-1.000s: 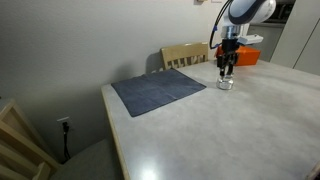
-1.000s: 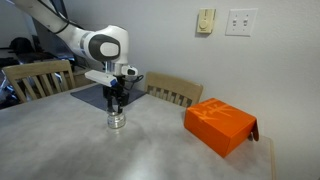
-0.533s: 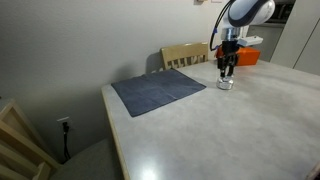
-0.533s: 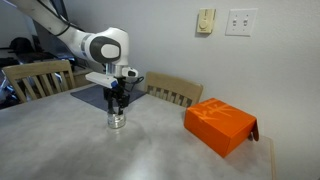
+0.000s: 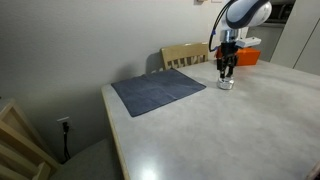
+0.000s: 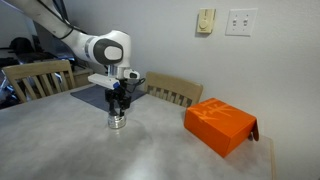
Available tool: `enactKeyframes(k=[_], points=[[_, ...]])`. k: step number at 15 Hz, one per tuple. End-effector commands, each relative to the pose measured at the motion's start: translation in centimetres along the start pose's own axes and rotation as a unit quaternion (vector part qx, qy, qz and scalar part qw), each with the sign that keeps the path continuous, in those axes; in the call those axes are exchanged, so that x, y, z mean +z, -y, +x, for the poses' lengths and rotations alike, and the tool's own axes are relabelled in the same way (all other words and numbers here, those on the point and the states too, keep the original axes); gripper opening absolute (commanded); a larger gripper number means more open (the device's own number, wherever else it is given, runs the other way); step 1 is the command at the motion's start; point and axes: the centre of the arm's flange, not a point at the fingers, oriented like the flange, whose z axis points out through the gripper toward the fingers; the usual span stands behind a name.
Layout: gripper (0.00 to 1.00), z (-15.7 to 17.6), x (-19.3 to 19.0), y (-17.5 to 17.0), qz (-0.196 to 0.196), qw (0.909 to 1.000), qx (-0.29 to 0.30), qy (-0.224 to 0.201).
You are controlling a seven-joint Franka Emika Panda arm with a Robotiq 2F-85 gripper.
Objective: Pick up the lid, close the container, open the container again and close it again before putting the lid back down
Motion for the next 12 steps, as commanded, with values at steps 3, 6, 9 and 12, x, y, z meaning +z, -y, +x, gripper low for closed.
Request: enactKeyframes(k=[3, 6, 9, 12], points=[[0.44, 1.5, 2.2, 0.0, -0.048, 0.9984, 0.017, 0.025], [0.44, 1.7, 2.3, 0.4, -0.073, 0.9965, 0.026, 0.031], [0.93, 1.5, 1.9, 1.0, -0.084, 0.9957, 0.029, 0.027], [1.00, 0.6, 1.8, 1.4, -0.085, 0.9958, 0.028, 0.019]])
